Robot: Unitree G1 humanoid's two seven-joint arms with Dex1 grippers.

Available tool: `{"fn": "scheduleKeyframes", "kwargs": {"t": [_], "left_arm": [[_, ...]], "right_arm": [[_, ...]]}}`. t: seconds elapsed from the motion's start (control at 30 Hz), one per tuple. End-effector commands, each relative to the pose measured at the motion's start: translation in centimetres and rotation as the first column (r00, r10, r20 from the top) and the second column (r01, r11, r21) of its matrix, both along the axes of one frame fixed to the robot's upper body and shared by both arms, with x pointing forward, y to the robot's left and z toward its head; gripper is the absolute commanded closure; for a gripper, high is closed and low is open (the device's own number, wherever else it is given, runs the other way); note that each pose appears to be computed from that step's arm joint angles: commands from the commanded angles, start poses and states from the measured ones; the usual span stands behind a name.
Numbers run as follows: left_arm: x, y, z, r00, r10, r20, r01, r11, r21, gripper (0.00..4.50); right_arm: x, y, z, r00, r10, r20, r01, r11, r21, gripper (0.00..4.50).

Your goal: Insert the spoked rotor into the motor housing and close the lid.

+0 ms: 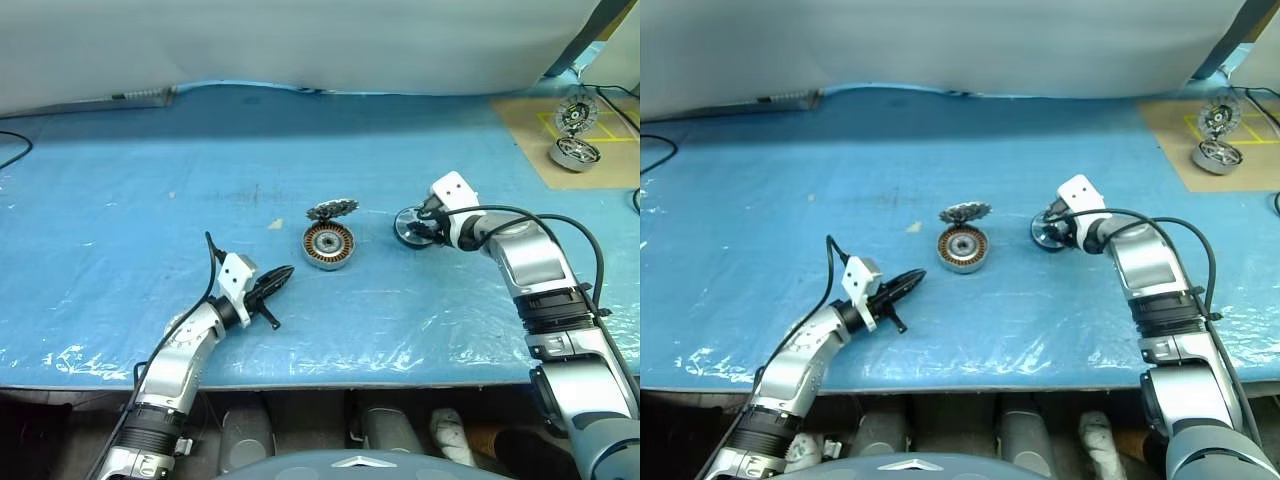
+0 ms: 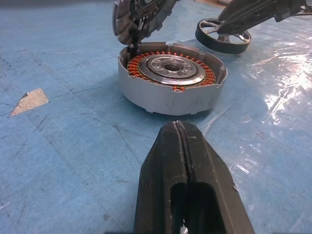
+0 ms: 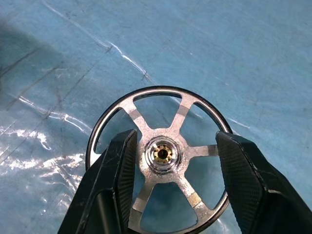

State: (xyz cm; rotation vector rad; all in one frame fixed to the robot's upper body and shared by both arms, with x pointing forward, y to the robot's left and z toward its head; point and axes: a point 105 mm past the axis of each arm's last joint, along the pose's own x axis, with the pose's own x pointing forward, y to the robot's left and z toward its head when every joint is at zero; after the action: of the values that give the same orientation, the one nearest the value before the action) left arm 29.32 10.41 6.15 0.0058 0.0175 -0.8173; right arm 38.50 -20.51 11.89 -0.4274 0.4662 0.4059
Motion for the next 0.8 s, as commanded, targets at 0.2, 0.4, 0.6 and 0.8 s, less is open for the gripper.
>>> {"fn": "scheduleKeyframes", "kwargs": {"t": [0.2, 0.4, 0.6, 0.8], "left_arm": [[0.1, -0.4, 1.6, 0.999, -0.015, 0.046, 0.016, 1.000, -0.007, 4.50], [-0.4, -0.7, 1.4, 0.999, -0.021, 0.039, 0.021, 1.000, -0.012, 4.50], [-0.2, -0.9, 1.4, 0.999, -0.023, 0.035, 0.024, 1.000, -0.015, 4.50], [-0.1, -1.0, 1.3, 0.999, -0.026, 0.034, 0.026, 1.000, -0.016, 4.50]], "right_arm": [[0.1, 1.2, 4.3, 0.989, -0.063, 0.131, 0.050, 0.994, 0.097, 1.82], [-0.8, 2.4, 3.6, 0.992, -0.076, 0.100, 0.065, 0.991, 0.115, 1.46], [-1.4, 2.6, 3.3, 0.992, -0.100, 0.083, 0.091, 0.990, 0.107, 0.36], [-1.8, 3.2, 2.3, 0.991, -0.118, 0.061, 0.110, 0.987, 0.121, 0.36]]}}
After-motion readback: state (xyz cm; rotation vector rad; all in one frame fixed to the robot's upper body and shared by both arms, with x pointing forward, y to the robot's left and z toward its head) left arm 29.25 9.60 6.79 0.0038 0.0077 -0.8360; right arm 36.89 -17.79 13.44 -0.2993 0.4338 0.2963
